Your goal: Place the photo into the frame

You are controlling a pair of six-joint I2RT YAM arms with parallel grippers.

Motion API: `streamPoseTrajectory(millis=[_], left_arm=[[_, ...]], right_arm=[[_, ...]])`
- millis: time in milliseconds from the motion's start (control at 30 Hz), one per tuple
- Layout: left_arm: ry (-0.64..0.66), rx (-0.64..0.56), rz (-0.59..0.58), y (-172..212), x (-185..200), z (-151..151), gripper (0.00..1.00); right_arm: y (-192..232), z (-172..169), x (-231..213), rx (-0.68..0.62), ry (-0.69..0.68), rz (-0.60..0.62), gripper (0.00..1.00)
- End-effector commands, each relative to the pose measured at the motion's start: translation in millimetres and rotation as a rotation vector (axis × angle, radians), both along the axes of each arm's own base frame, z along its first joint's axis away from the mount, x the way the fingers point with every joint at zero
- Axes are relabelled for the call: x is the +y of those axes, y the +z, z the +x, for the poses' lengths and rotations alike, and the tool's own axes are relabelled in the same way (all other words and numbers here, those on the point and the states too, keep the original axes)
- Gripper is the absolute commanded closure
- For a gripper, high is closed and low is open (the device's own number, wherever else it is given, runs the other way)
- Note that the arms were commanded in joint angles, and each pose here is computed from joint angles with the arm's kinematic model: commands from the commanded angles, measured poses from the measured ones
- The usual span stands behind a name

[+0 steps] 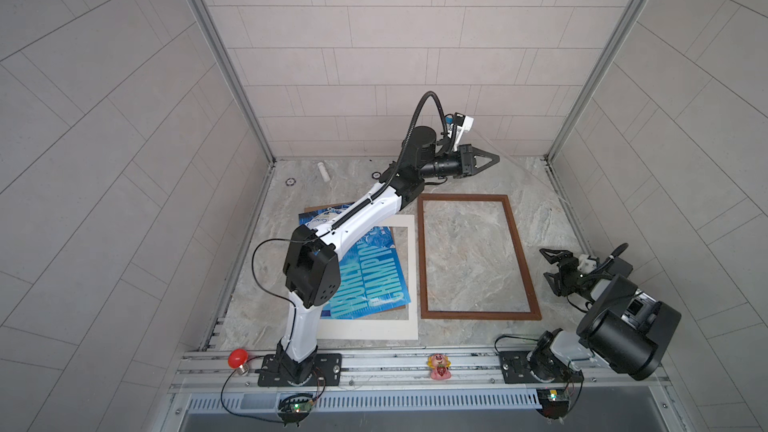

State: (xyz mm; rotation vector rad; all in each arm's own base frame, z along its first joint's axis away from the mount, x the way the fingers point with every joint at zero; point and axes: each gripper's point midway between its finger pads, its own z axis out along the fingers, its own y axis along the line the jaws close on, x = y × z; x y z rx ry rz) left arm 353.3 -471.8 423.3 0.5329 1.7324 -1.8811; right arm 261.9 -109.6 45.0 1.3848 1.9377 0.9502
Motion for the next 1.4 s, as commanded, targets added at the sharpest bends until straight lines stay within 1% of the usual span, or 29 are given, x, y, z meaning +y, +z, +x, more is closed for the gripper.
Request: streamPoseTrajectory(millis=[0,67,133,200,233,333,400,467,533,633,767,900,1000,1067,1167,1200,1367], left_arm=[[-0.116,-0.092,-0.130,38,0,-22,1.00],[-0.169,-0.099,-0.198,46,4,-30,1.00],[-0.234,-0.095,-0.238,41,7,-43,1.00],[-0.266,-0.066,-0.244,20,12,-51,1.00],[-0.262,-0.041,-0.227,2,14,-54,1.00],[-0.162,0.050,-0.092,-77,17,-52,1.00],[-0.114,0.092,0.045,-136,18,-56,1.00],[-0.100,0.126,0.173,-189,19,-66,1.00],[-0.107,0.158,0.218,-217,19,-76,1.00],[-0.079,0.211,0.290,-253,26,-85,1.00],[-0.062,0.229,0.396,-287,33,-103,1.00],[-0.009,0.241,0.526,-317,46,-105,1.00],[0.027,0.270,0.592,-334,54,-105,1.00],[0.071,0.294,0.626,-342,61,-104,1.00],[0.127,0.331,0.619,-348,66,-103,1.00],[0.128,0.335,0.613,-348,65,-105,1.00],[0.131,0.323,0.629,-355,64,-109,1.00]], right_arm=[[-11,-11,-4,0.059,-0.058,-0.004,0.20],[-10,-13,-7,0.061,-0.075,-0.010,0.20],[-9,-14,-11,0.055,-0.092,-0.011,0.19],[-11,-16,-14,0.053,-0.113,-0.001,0.19],[-11,-17,-16,0.048,-0.125,0.005,0.20],[-16,-24,-22,0.062,-0.156,0.014,0.20],[-23,-30,-25,0.100,-0.175,0.019,0.20],[-25,-31,-26,0.103,-0.179,0.022,0.20],[-27,-31,-23,0.103,-0.173,0.035,0.20],[-27,-33,-21,0.111,-0.160,0.029,0.20],[-27,-33,-19,0.116,-0.145,0.017,0.20],[-26,-30,-10,0.116,-0.103,0.020,0.20],[-24,-25,4,0.116,-0.030,0.001,0.20],[-19,-18,19,0.113,0.054,-0.015,0.19],[-16,-11,46,0.138,0.212,-0.040,0.19],[-17,-10,51,0.141,0.234,-0.047,0.19],[-13,-9,49,0.145,0.245,-0.121,0.18]])
